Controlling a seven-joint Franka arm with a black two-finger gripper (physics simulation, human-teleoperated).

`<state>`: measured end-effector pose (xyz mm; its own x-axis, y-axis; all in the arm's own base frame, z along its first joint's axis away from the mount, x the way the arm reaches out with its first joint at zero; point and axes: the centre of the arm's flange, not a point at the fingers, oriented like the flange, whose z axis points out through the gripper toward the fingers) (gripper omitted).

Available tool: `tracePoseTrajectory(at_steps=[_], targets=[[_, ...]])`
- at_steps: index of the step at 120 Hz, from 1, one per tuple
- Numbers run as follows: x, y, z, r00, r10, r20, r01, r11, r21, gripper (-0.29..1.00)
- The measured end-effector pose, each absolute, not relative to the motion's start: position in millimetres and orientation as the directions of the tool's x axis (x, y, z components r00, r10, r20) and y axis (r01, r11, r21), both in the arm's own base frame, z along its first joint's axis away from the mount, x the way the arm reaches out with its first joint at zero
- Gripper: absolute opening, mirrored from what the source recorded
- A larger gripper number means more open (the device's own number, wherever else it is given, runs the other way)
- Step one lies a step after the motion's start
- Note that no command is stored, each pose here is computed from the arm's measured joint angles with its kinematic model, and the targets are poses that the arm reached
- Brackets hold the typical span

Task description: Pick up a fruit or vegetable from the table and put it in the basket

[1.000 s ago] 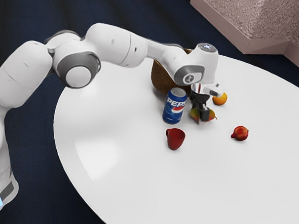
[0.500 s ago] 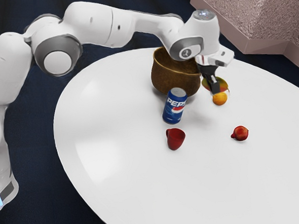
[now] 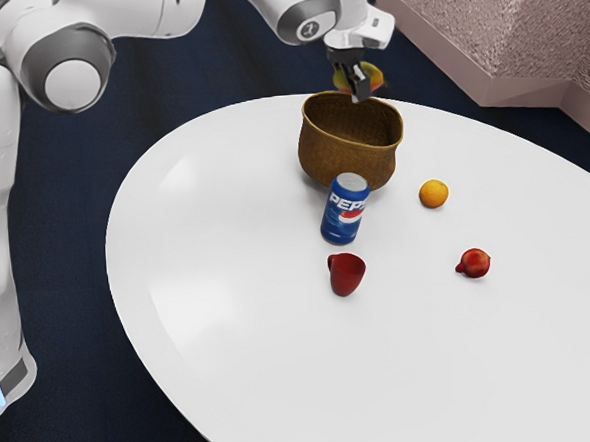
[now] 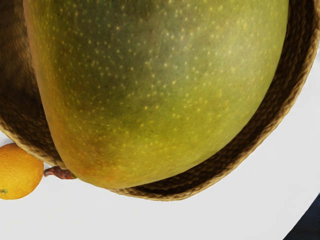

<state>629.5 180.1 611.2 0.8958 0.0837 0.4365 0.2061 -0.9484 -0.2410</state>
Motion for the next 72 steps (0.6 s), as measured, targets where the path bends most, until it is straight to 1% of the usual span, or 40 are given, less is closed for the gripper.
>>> tracePoseTrajectory(at_steps=[10, 25, 31, 39, 48, 59, 65, 72], targets=[[630, 197, 604, 0.899, 0.102, 0.426, 0.224, -0.943, -0.246, 0.41], [629, 211, 597, 0.902, 0.116, 0.416, 0.236, -0.939, -0.251, 0.39], [629, 212, 596, 0.903, 0.115, 0.413, 0.234, -0.940, -0.249, 0.49], [629, 211, 597, 0.904, 0.113, 0.413, 0.230, -0.942, -0.246, 0.57], [626, 210, 602, 0.902, 0.110, 0.418, 0.227, -0.943, -0.243, 0.62], [626, 202, 610, 0.897, 0.099, 0.431, 0.220, -0.946, -0.240, 0.66], [623, 172, 632, 0.870, 0.115, 0.480, 0.226, -0.957, -0.180, 0.67], [601, 135, 653, 0.835, 0.253, 0.489, 0.312, -0.949, -0.041, 0.68]])
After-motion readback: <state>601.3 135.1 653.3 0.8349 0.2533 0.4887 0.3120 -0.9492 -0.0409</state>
